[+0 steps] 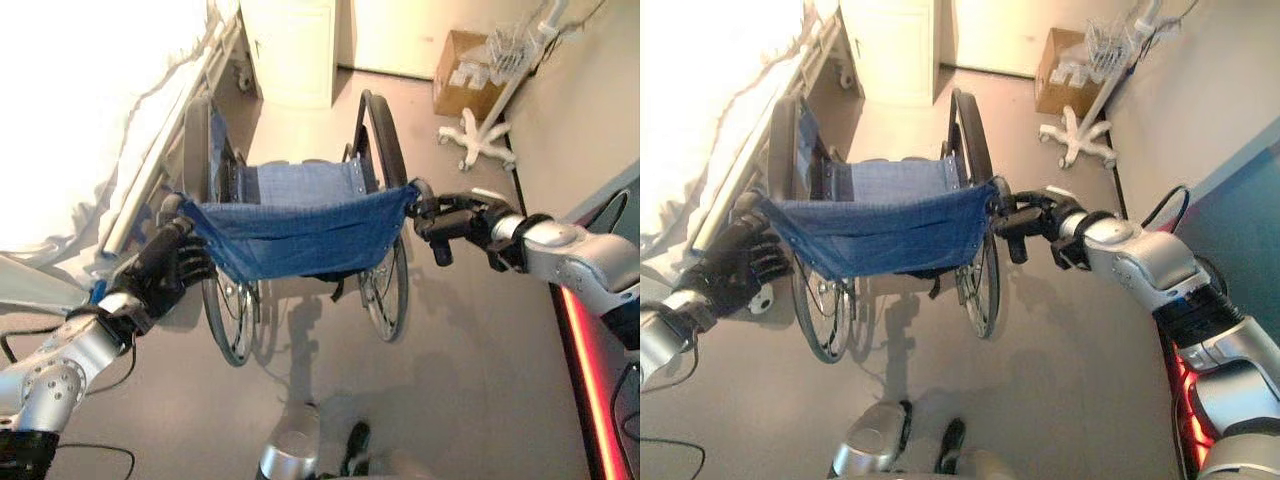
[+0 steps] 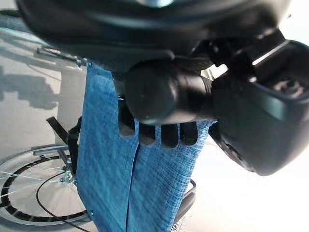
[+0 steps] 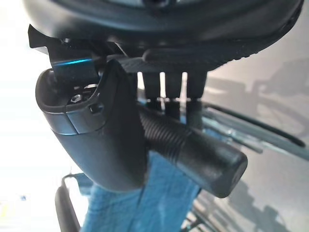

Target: Push the wheelchair next to the bed

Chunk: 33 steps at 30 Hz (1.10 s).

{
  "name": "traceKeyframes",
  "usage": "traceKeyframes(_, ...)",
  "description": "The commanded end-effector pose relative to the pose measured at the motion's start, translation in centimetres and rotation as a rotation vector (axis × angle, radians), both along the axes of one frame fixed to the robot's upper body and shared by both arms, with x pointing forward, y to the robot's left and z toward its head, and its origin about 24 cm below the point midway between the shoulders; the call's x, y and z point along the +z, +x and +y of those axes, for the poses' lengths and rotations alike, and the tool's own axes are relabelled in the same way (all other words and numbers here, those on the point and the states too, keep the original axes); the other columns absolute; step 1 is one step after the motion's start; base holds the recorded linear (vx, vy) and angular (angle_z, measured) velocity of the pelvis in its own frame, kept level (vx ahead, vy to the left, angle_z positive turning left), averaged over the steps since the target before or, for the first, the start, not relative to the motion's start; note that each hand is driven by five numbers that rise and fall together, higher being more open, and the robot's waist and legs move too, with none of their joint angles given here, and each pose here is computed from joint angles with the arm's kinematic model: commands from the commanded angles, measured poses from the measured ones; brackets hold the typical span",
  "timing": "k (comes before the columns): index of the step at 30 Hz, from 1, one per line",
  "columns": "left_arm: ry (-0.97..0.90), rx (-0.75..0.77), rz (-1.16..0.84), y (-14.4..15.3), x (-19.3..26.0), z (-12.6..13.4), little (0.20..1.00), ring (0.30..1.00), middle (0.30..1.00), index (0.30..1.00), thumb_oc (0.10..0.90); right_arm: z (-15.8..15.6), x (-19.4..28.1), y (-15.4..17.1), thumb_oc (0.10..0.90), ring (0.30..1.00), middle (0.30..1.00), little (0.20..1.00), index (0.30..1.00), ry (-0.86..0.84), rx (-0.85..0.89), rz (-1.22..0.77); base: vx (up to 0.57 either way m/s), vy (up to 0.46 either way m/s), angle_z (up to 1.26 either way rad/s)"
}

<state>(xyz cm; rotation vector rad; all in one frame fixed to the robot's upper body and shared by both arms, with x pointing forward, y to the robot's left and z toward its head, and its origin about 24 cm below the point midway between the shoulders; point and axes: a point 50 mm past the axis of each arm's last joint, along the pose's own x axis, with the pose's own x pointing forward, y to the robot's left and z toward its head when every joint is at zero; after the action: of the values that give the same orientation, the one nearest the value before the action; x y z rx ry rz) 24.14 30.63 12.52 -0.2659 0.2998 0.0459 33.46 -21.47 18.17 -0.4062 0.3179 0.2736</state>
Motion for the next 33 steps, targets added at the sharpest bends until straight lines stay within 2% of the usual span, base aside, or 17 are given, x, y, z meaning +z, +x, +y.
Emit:
traceKeyframes(1, -0.07, -0.13, -0.275, 2.0, 5.0, -2.5, 0.3, 0.3, 0.3, 0.3, 0.4, 3.4, 4.1, -0.7, 0.4, 0.3, 0.3, 0.3, 0.3, 0.018, 0.229, -0.259, 0.36, 0.079, 0.07)
traceKeyframes(8, -0.035, -0.194, -0.266, 3.4, 6.9, -2.3, 0.3, 0.3, 0.3, 0.3, 0.4, 2.7, 3.8, -0.7, 0.4, 0.3, 0.3, 0.3, 0.3, 0.055, 0.181, -0.262, 0.36, 0.107, -0.14)
traceKeyframes(16, -0.035, -0.177, -0.269, 3.3, 7.9, -1.4, 0.3, 0.3, 0.3, 0.3, 0.4, 2.9, 3.9, -1.2, 0.4, 0.3, 0.3, 0.3, 0.3, 0.044, 0.189, -0.267, 0.26, 0.076, 0.19)
traceKeyframes(20, -0.039, -0.172, -0.305, 3.3, 8.4, -1.3, 0.3, 0.3, 0.3, 0.3, 0.4, 2.3, 4.7, -1.4, 0.4, 0.3, 0.3, 0.3, 0.3, 0.033, 0.174, -0.292, 0.22, -0.082, 0.21)
traceKeyframes(27, -0.031, -0.172, -0.311, 3.5, 8.5, -2.5, 0.3, 0.3, 0.3, 0.3, 0.4, 2.8, 6.4, -1.8, 0.4, 0.3, 0.3, 0.3, 0.3, 0.044, 0.174, -0.296, 0.32, -0.206, 0.36)
traceKeyframes(33, -0.062, -0.186, -0.295, 2.7, 6.7, -3.2, 0.3, 0.3, 0.3, 0.3, 0.4, 2.2, 7.1, -1.3, 0.4, 0.3, 0.3, 0.3, 0.3, 0.019, 0.17, -0.282, 0.28, -0.184, 0.35)
